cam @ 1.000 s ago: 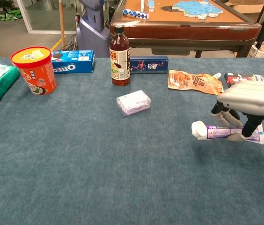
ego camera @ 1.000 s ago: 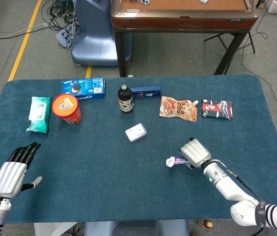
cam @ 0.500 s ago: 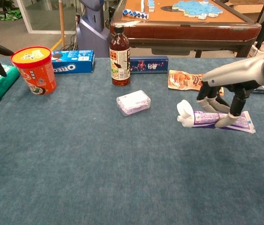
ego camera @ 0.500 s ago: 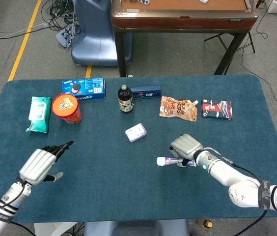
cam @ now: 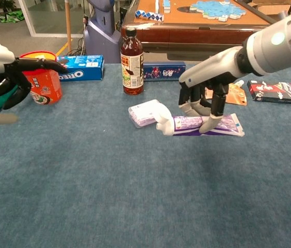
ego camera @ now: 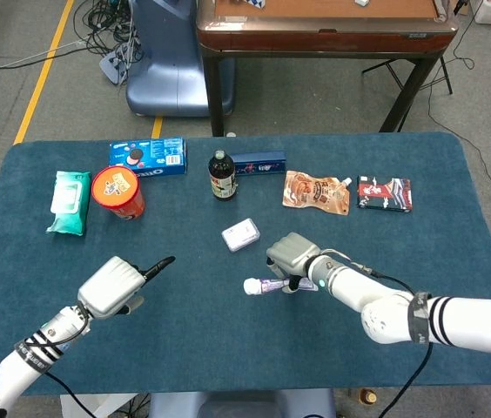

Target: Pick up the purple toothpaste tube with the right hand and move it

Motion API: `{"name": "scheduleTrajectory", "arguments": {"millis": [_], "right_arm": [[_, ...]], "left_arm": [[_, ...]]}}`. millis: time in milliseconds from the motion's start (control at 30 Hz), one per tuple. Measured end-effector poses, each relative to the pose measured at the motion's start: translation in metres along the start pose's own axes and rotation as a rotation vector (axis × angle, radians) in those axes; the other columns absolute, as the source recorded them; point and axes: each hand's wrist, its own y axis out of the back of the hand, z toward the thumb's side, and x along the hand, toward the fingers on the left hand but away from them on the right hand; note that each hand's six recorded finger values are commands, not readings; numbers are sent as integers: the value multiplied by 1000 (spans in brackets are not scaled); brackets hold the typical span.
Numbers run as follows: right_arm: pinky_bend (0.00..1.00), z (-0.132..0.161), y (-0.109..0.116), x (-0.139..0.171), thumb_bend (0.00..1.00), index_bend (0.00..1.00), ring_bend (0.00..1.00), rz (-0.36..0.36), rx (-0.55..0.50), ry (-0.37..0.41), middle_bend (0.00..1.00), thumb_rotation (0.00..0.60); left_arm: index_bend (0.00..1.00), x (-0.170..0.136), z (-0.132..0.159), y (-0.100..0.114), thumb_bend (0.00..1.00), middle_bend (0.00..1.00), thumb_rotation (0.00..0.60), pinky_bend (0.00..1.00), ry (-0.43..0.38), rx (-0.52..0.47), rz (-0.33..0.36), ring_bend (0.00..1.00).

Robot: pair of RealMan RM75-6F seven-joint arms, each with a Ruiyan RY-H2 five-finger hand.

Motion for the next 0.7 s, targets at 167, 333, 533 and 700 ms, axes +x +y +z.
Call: {"name": "scheduleTrajectory", "arguments": {"millis": [167, 333, 533, 700], "right_arm": [[323, 12, 8, -15, 821, 865, 609, 12, 6, -4, 746, 600], [323, 23, 16, -28, 822, 866, 611, 12, 10, -9, 747, 600], [327, 34, 23, -36, 823, 868, 618, -1, 25, -10, 749, 600], [327, 39, 24, -37, 822, 869, 622, -9, 31, -7, 749, 600]], "left_arm": [[43, 14, 19, 3, 312, 721, 600, 770, -71, 48, -6, 750], [43, 27, 38, 2, 313, 726, 600, 771, -138, 56, -18, 753], [43, 43, 57, -7, 313, 729, 600, 771, -211, 73, -53, 755], [43, 53, 65, -11, 313, 733, 600, 772, -234, 73, -59, 756]]}}
